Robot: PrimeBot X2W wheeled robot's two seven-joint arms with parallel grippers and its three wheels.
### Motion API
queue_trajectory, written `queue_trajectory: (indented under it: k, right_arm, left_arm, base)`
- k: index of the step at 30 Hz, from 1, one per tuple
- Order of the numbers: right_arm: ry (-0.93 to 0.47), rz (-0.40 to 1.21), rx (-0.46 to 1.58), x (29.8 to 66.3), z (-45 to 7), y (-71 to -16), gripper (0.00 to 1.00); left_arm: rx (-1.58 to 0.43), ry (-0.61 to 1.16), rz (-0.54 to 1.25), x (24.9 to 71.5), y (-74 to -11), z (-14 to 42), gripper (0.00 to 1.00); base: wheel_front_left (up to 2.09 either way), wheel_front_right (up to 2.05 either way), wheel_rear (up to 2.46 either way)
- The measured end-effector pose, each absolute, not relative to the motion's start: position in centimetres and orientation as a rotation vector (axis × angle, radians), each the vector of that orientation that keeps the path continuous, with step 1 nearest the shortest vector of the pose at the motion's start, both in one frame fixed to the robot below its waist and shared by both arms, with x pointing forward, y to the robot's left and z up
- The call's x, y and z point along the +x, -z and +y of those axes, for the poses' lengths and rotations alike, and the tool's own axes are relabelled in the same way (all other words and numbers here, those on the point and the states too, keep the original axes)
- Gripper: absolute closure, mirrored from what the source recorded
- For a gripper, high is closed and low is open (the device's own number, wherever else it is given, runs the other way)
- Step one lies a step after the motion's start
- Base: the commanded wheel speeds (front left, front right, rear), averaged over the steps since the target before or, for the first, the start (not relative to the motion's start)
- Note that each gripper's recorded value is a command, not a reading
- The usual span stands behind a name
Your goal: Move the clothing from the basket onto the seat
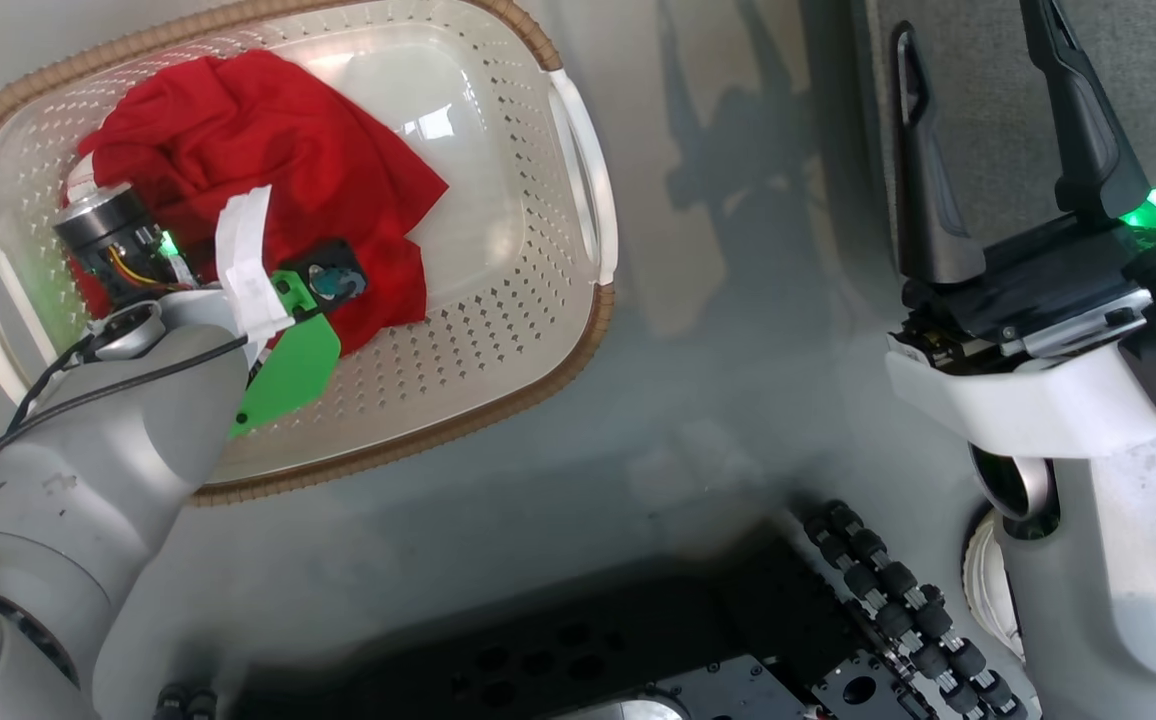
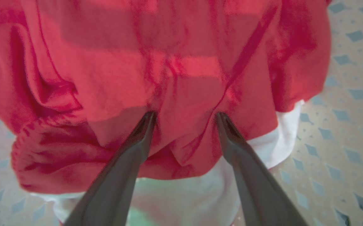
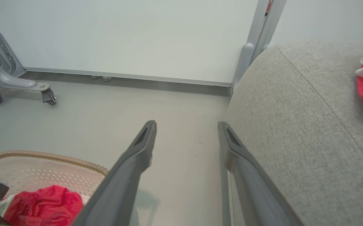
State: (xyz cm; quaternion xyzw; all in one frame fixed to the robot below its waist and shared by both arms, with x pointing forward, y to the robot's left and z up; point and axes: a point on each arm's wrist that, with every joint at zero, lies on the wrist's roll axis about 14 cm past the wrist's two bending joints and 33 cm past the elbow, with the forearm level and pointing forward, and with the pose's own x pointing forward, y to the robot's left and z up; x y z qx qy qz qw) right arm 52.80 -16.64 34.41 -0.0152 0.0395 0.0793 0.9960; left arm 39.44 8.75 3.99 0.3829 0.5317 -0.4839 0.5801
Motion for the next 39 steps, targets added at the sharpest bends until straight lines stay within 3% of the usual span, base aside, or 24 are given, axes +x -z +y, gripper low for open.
queue_trajectory:
  k: [13, 14, 16, 25, 39]
  right_arm:
    - [-0.167, 0.109, -0.038, 52.1, -16.3, -32.9, 0.0]
    - [-0.168, 0.11, -0.039, 52.1, -16.2, -32.8, 0.0]
    - [-0.172, 0.112, -0.038, 52.1, -16.0, -32.7, 0.0]
    - [-0.184, 0.113, -0.039, 52.0, -15.5, -32.7, 0.0]
    - [-0.193, 0.054, -0.024, 52.7, -15.0, -35.6, 0.0]
  left_arm:
    - [0.877, 1.129, 1.258, 39.0, -3.1, 9.3, 0.0]
    - [0.878, 1.128, 1.259, 39.0, -3.1, 9.4, 0.43]
    - [0.88, 1.137, 1.244, 39.0, -3.1, 9.4, 1.0]
    - [0.888, 1.136, 1.23, 39.1, -3.5, 9.7, 1.0]
    - [0.796, 1.161, 1.052, 40.9, -7.7, 6.0, 1.0]
  base:
    - [0.01, 0.01, 0.01]
    - [0.04, 0.04, 0.04]
    - [0.05, 0.05, 0.05]
    - [0.01, 0.01, 0.01]
    - [0.0, 0.0, 0.0]
